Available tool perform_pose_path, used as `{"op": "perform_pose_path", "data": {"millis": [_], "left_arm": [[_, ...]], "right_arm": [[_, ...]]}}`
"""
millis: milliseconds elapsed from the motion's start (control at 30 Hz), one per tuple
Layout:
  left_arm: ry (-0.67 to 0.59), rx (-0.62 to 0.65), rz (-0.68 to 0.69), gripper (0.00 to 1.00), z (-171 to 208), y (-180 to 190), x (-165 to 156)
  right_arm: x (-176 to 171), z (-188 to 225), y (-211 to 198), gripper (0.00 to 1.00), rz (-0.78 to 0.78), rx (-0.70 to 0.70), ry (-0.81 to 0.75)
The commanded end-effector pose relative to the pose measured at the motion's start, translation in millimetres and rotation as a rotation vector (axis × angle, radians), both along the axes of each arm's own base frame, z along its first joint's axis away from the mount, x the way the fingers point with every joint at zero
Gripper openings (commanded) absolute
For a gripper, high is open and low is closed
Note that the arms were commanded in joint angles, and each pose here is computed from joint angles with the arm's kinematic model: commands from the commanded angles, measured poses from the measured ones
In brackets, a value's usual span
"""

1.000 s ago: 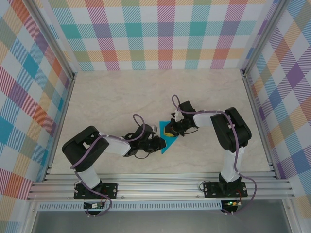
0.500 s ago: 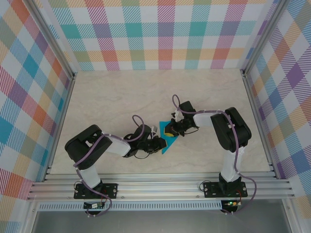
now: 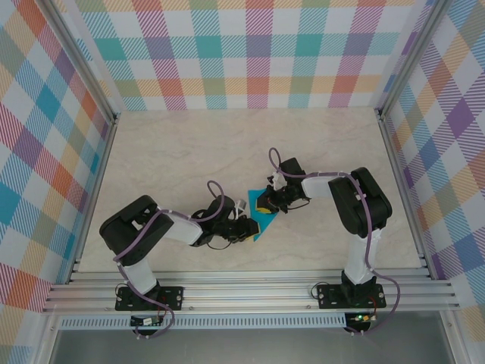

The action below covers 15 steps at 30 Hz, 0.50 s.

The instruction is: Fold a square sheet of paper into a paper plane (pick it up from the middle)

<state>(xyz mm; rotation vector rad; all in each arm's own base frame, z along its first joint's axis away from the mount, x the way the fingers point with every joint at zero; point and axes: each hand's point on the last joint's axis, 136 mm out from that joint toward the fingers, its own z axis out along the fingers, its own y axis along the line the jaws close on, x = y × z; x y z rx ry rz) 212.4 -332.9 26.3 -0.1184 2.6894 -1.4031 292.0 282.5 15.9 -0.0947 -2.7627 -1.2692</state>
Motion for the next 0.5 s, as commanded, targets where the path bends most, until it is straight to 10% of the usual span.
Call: {"op": "perform_pose_path", "data": {"millis": [0,467], "left_arm": [[0.098,0.127,-0.086,0.19,-21.4,16.1,-32.7],[0.103,0.15,-0.21,0.19,-20.8,3.1,-54.5]], "right_arm": [[-33.3,-60.1,-29.3,0.11,-0.011,-0.194,0.136],[-32.2,-57.9,-29.5,0.11,-0.013,-0.196,0.129]]}}
